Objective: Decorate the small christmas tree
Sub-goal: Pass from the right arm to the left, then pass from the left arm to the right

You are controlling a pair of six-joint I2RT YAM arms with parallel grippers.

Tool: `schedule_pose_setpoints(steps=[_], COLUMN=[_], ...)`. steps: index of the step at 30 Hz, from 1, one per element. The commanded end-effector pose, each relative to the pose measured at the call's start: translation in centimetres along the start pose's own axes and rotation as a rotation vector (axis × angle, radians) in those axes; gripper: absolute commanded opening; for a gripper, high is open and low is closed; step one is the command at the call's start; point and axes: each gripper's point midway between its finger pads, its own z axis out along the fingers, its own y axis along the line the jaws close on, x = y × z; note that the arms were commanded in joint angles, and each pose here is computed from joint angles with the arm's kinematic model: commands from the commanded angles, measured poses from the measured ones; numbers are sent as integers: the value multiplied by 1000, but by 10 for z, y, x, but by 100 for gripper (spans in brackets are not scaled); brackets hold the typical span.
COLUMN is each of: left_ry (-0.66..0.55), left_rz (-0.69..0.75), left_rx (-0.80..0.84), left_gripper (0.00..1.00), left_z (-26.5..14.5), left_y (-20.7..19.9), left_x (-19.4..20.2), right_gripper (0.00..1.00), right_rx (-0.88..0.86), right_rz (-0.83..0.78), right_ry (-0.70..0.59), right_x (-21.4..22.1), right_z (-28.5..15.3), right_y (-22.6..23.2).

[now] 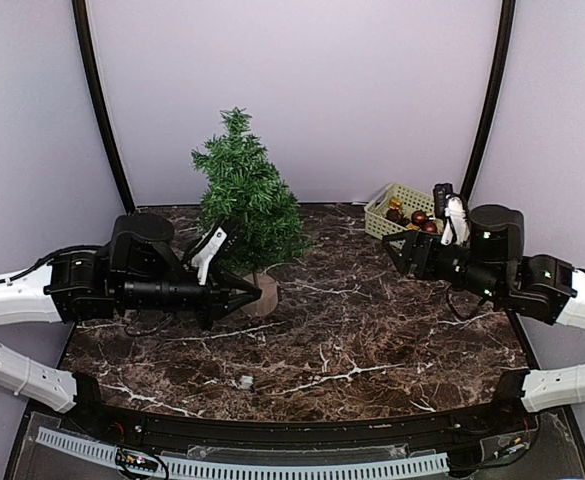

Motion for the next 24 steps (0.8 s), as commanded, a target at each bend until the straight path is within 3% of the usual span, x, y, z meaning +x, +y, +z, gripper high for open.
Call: schedule_pose_setpoints(steps=[1, 5, 10, 19, 21, 24], left_ry=[52, 72, 86, 96, 94, 84], left_rz=[0, 5, -4, -27, -28, -24], left_rx=[-10, -2, 8, -28, -40, -40], left_gripper=[0, 0, 0, 0, 0, 0], left_z=[-7, -3, 4, 5, 3, 2], left_y=[-3, -5, -6, 1, 4, 4], left_x=[-5, -3, 0, 7, 9, 9], right_gripper=[93, 99, 99, 99, 99, 99], right_rx=[215, 395, 377, 209, 139, -59], right_rz=[80, 120, 153, 108, 125, 139], right_ry=[-164, -145, 3, 532, 539, 450], right_x=[-22, -8, 32, 129, 127, 107], right_z=[-27, -36, -18, 5, 1, -2], right_y=[-48, -94, -104, -71, -58, -26])
